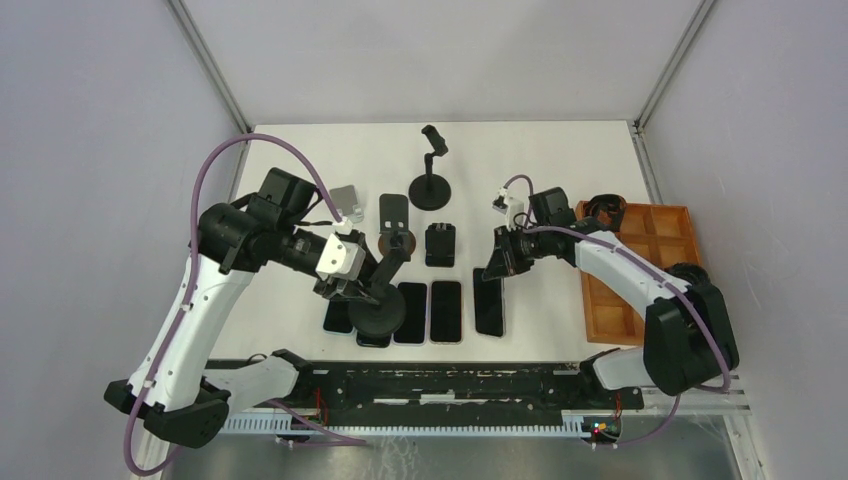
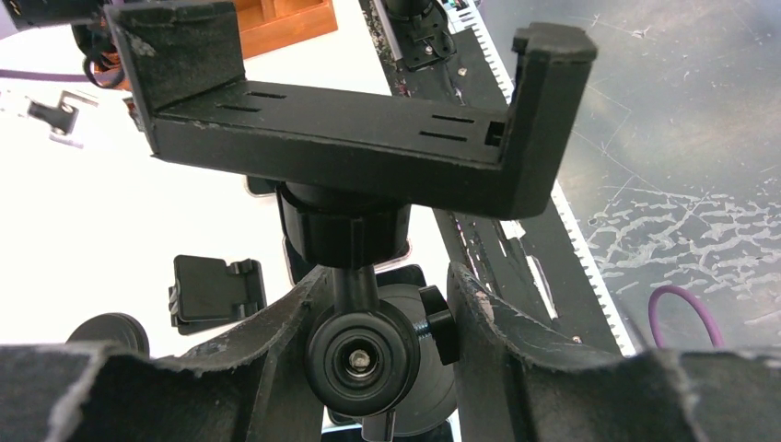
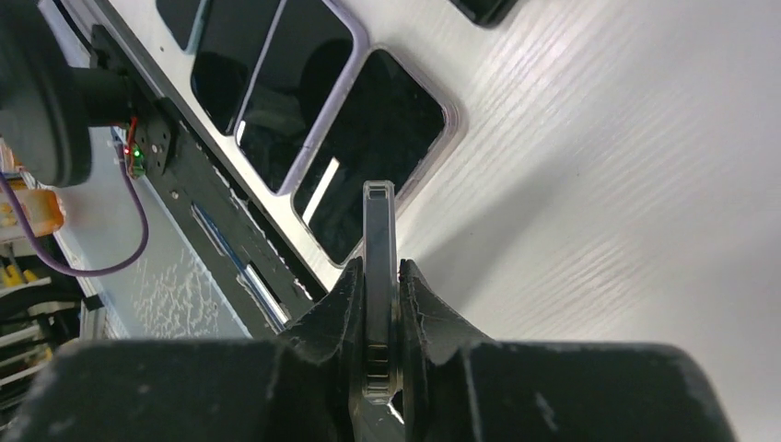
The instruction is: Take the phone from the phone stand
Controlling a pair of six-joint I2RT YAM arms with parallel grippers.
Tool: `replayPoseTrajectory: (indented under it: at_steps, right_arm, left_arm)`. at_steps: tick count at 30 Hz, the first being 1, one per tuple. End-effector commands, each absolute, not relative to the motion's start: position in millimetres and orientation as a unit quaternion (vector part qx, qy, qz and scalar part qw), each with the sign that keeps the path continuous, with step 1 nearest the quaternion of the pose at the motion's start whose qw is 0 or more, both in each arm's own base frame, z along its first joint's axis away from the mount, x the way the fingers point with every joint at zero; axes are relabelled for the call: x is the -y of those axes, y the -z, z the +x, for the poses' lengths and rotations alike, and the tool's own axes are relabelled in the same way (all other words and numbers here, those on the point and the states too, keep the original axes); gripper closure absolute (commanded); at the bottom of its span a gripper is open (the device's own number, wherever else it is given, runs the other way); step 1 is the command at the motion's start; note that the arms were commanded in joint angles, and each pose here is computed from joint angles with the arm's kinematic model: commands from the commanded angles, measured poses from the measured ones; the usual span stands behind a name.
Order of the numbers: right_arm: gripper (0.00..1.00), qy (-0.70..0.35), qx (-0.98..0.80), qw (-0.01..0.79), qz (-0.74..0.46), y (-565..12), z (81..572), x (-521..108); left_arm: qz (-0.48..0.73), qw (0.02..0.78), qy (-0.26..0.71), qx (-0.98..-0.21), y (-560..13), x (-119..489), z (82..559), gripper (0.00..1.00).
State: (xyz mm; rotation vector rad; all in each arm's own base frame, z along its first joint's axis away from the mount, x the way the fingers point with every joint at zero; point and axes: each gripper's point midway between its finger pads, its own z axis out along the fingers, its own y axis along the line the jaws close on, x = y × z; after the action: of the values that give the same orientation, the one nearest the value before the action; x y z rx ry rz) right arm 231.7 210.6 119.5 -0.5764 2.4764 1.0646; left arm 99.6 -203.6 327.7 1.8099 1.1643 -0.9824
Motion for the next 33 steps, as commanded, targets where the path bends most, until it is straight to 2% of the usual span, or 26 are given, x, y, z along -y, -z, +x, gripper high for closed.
replayPoseTrajectory:
  at_steps: [1,7,8,14,16,20,23,25,29,33]
  right_arm:
    - [1.0,-0.399,-0.867,0.189,-0.229,-107,235,-221]
    - [1.0,-0.382,-0.88,0.173,-0.222,-77,245,-220]
    - [0.97,-0.375,-0.883,0.177,-0.217,-75,250,-219]
    - [0.55,-0.309,-0.903,0.237,-0.184,-78,284,-206]
    - [0.43,-0.288,-0.905,0.257,-0.177,-83,292,-200]
    - [0.27,-0.272,-0.901,0.289,-0.176,-105,302,-196]
    - [0.19,-0.268,-0.886,0.339,-0.168,-146,312,-196]
    - [0.03,-0.299,-0.854,0.391,-0.168,-194,315,-204]
    - [0.02,-0.406,-0.745,0.48,-0.221,-317,285,-239]
    - [0.02,-0.506,-0.627,0.502,-0.314,-405,219,-284]
  left_arm:
    - [0.71,0.416,0.393,-0.41,-352,210,94,0.98]
    - [0.71,0.416,0.393,-0.41,-352,211,96,0.98]
    - [0.71,0.416,0.393,-0.41,-352,211,96,0.98]
    - [0.711,0.418,0.391,-0.409,-352,212,97,0.98]
    - [0.711,0.418,0.39,-0.409,-352,212,97,0.98]
    - [0.712,0.418,0.39,-0.408,-351,212,98,0.98]
    - [0.711,0.419,0.393,-0.406,-352,213,99,0.98]
    - [0.711,0.418,0.394,-0.405,-351,214,100,0.98]
    - [0.713,0.417,0.392,-0.405,-348,214,101,0.98]
    - [0.713,0.411,0.396,-0.407,-344,215,102,0.98]
